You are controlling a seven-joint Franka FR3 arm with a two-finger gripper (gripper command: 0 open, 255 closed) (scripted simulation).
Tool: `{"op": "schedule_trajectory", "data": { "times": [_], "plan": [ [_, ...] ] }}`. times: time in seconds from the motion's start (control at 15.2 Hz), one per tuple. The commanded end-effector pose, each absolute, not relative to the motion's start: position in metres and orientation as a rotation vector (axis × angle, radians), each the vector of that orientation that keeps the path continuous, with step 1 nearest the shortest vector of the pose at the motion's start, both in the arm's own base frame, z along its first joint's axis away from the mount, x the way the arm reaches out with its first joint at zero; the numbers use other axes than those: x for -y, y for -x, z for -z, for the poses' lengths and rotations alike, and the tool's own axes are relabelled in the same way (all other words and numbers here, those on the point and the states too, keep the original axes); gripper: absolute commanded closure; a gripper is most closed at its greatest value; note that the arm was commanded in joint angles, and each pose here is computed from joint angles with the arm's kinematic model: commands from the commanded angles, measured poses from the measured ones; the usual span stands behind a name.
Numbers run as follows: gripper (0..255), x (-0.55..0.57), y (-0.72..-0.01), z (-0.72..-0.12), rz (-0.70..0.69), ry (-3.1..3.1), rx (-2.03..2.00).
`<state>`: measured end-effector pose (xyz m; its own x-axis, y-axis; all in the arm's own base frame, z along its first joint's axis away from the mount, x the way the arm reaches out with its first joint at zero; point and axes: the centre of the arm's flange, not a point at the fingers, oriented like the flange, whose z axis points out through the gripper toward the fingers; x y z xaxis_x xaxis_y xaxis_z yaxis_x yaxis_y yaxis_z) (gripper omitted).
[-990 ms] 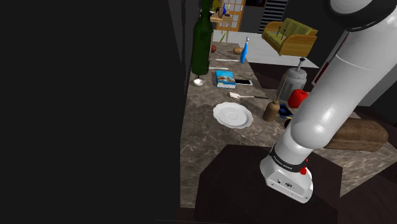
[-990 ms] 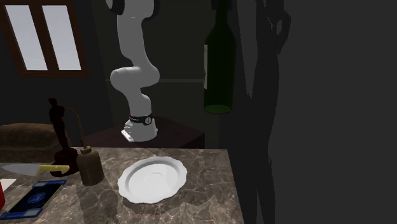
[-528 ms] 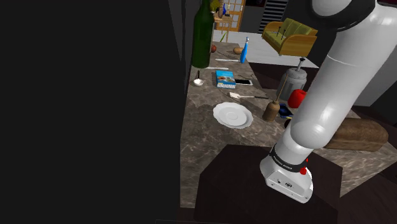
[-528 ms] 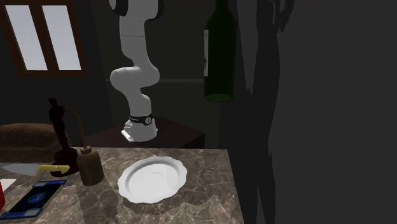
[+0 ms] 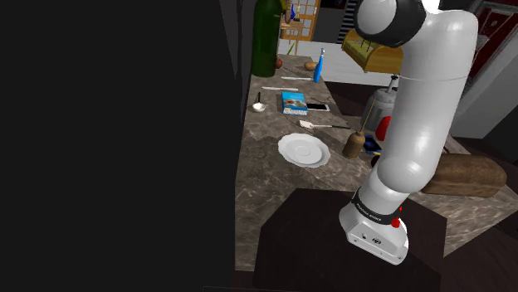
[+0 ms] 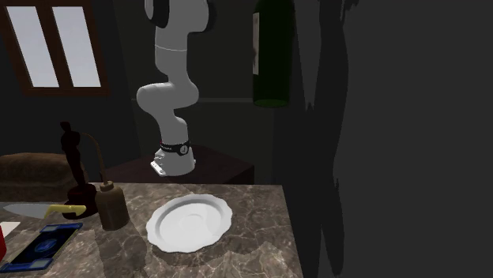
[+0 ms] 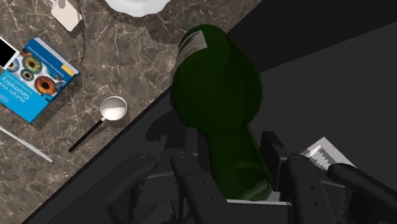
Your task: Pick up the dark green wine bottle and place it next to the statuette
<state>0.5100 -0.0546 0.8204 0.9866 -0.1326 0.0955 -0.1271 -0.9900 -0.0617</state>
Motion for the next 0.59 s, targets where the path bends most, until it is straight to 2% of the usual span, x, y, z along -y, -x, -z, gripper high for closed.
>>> {"op": "schedule_trajectory", "data": {
  "times": [0.0,0.53],
  "plan": [
    [255,0.058,-0.497,-0.824,0.148,3.077,-0.198],
    [255,0.095,-0.398,-0.828,0.148,3.077,-0.198]
  ]
}}
